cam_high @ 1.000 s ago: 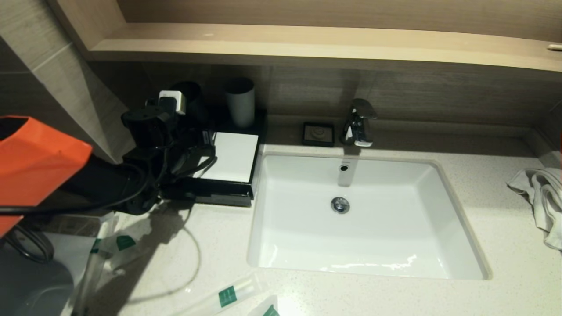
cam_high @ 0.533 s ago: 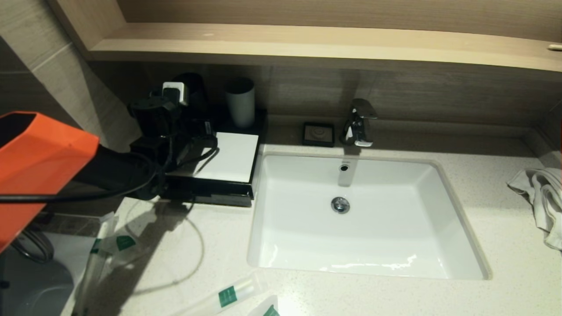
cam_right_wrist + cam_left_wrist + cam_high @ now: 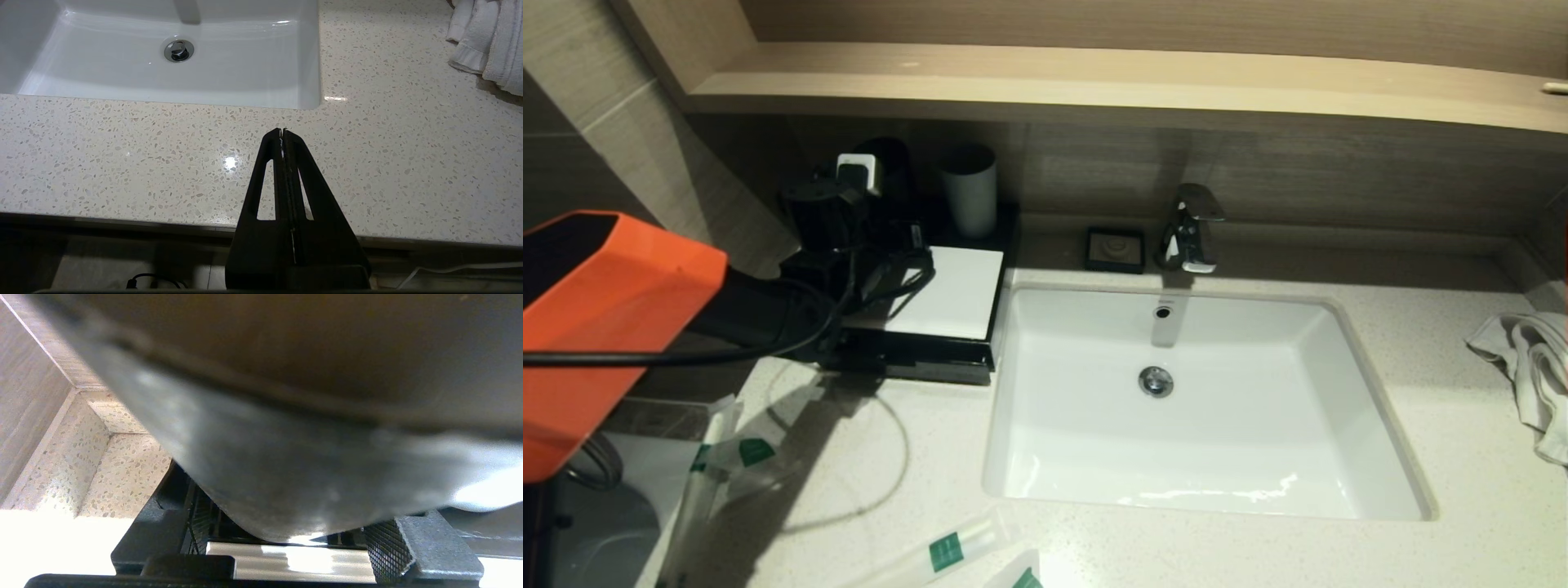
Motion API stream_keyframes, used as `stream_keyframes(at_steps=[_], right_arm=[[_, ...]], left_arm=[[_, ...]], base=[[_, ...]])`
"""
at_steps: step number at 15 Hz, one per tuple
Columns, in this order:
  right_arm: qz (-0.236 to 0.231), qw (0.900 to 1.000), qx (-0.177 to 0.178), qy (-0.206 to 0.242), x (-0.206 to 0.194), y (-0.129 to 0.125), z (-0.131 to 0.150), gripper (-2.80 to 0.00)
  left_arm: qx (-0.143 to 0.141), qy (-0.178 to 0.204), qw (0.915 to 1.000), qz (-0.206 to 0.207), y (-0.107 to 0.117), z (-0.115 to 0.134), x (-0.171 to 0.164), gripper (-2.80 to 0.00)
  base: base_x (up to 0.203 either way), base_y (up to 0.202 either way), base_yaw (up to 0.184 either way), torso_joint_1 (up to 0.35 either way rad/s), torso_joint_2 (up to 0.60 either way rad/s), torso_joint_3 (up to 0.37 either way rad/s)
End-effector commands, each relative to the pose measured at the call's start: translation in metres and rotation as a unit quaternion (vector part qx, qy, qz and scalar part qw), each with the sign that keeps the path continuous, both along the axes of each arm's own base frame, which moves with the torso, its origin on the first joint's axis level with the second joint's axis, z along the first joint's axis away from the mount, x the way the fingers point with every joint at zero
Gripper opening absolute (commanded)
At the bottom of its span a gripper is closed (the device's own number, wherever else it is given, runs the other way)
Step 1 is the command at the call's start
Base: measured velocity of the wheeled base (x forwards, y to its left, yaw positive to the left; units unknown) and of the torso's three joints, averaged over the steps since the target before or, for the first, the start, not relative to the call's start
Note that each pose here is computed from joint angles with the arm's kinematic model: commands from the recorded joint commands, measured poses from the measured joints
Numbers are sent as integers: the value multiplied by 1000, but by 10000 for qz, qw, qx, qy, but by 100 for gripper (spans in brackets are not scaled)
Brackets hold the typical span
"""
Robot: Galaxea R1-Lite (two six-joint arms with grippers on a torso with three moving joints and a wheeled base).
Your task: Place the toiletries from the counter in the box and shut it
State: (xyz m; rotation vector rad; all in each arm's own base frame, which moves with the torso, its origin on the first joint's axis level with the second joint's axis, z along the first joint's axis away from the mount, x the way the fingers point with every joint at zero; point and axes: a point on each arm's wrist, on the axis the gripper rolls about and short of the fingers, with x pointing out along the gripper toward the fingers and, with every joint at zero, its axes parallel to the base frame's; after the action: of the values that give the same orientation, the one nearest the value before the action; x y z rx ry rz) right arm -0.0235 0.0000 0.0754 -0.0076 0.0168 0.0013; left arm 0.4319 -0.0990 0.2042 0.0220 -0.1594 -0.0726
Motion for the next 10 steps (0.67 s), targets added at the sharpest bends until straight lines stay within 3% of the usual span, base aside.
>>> stream_keyframes(at_steps=[1, 10], right_arm=[[-3, 10000, 0, 1, 0, 0, 0, -280], [1, 10000, -1, 1, 0, 0, 0, -280]], left_arm=[[-4, -17, 10000, 9, -1, 1, 3, -280], [-11, -33, 10000, 39, 0, 14, 16, -280]], base=[[0, 0, 0, 0, 0, 0], [0, 0, 0, 0, 0, 0]])
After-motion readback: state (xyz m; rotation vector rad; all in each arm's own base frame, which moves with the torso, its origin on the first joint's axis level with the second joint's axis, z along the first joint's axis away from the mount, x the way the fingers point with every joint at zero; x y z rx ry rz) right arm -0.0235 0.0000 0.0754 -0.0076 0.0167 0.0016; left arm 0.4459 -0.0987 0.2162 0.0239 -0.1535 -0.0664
